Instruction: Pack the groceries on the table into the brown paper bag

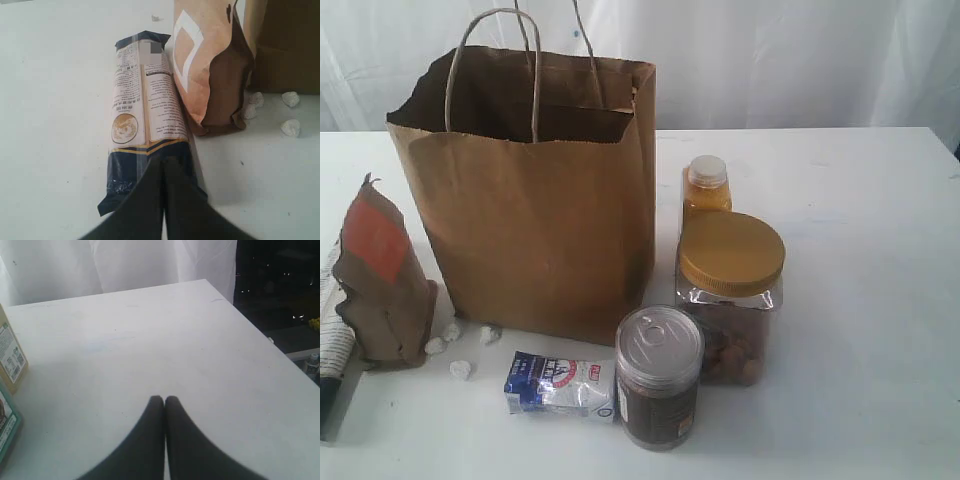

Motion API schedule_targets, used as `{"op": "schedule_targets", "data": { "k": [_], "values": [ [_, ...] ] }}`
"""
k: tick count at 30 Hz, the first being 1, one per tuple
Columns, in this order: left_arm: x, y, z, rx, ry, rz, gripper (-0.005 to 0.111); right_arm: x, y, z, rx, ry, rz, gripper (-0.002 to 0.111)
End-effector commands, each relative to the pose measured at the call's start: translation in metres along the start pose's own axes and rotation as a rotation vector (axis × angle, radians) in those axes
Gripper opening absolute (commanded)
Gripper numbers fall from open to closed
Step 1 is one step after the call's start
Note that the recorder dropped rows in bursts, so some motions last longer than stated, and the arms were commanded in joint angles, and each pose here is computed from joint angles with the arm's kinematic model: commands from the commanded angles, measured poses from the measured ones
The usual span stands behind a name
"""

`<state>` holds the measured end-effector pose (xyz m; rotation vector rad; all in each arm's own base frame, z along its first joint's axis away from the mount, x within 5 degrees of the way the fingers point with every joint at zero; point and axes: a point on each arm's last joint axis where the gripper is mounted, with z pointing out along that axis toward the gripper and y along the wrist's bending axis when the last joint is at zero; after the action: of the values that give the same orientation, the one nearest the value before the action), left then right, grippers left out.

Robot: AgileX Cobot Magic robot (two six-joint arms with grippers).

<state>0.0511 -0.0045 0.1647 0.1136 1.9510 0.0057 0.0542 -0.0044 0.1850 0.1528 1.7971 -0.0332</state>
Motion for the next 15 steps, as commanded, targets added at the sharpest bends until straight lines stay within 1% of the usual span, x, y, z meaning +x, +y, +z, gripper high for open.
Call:
{"op": "schedule_targets", "data": {
  "k": [1,15],
  "values": [
    [-0.0002,-0.0002,-0.0002,0.001,-0.005,-0.013,0.0,-0.0001,-0.0004,-0.0002,0.005,-0.01,-0.006,0.0],
    [-0.0004,-0.0001,-0.0002,0.0,-0.007,-0.012,0.0,-0.0007,-0.0004,-0.0002,0.006,-0.017,-0.006,0.0]
  ]
}}
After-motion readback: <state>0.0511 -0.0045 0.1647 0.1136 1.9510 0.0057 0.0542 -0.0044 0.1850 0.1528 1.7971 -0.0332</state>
